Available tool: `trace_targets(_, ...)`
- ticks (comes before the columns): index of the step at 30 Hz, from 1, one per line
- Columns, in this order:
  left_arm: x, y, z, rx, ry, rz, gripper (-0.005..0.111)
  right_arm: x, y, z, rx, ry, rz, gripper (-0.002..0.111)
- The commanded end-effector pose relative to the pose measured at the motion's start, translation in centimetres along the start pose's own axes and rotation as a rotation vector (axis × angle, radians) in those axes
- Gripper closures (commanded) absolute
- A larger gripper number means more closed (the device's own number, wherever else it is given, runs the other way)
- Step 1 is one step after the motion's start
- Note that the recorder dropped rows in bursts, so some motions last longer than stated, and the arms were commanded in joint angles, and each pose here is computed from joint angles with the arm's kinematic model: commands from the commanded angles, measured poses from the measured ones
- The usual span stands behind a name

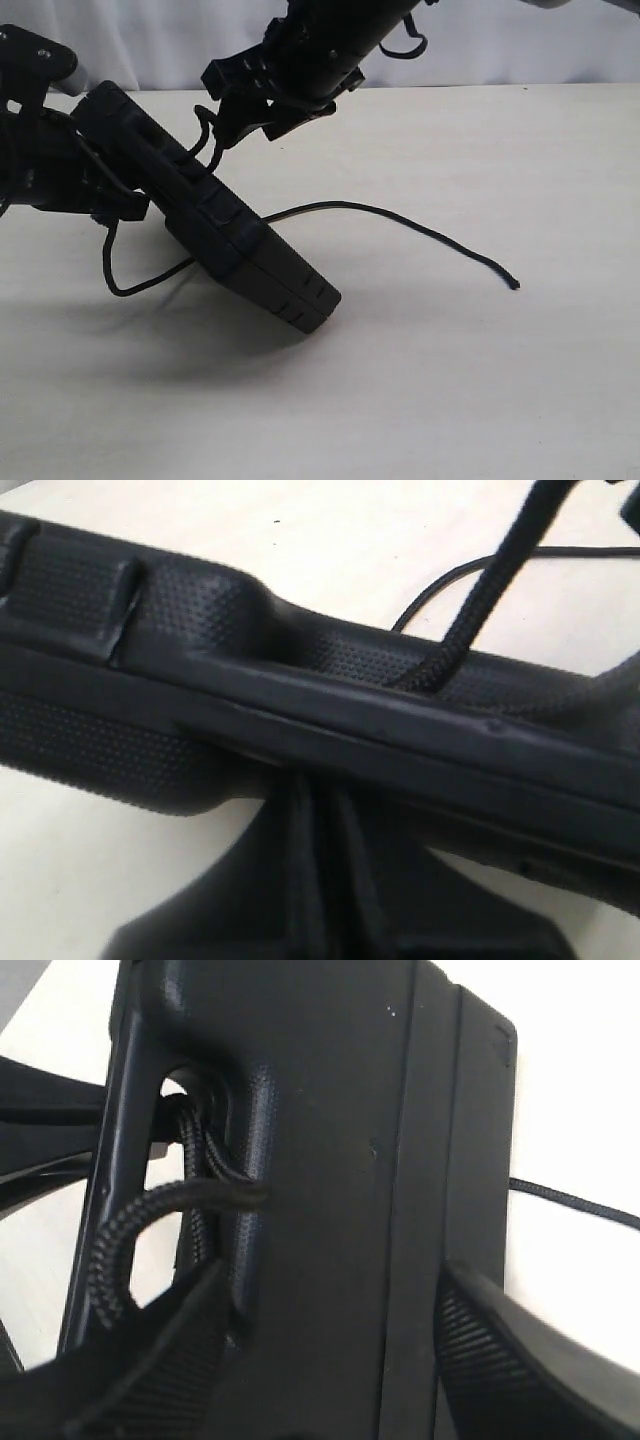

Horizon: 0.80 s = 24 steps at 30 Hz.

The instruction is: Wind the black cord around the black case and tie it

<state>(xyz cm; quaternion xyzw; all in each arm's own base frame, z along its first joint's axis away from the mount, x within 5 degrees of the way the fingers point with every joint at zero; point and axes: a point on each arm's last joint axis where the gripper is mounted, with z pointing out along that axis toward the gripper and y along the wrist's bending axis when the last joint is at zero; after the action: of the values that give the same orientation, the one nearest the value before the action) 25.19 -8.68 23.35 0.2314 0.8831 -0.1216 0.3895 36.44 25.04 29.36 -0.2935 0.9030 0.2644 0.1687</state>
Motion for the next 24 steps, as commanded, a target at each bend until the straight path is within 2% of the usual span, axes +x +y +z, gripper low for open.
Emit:
trace_targets(1, 0.0, 0.0, 0.1, 0.002, 0.001, -0.008, 0.107, -0.1, 0.4, -0.7, 0.001, -0.015, -0.018, 0.05)
trace_targets(11, 0.0, 0.0, 0.1, -0.001, -0.006, -0.023, 0.107, -0.7, 2.1, -4.7, 0.019, -0.144, -0.085, 0.05)
trace_targets(15, 0.0, 0.0, 0.1, -0.001, -0.006, -0.023, 0.107, -0.3, 2.7, -5.8, 0.015, -0.127, -0.116, 0.05)
trace_targets(22, 0.0, 0.0, 0.1, 0.0, -0.005, -0.023, 0.107, 1.2, 2.4, -4.1, -0.049, -0.046, -0.174, 0.05)
trace_targets(24, 0.0, 0.0, 0.1, 0.002, -0.004, -0.023, 0.107, 1.5, 2.7, -3.0, -0.132, -0.08, -0.213, 0.05)
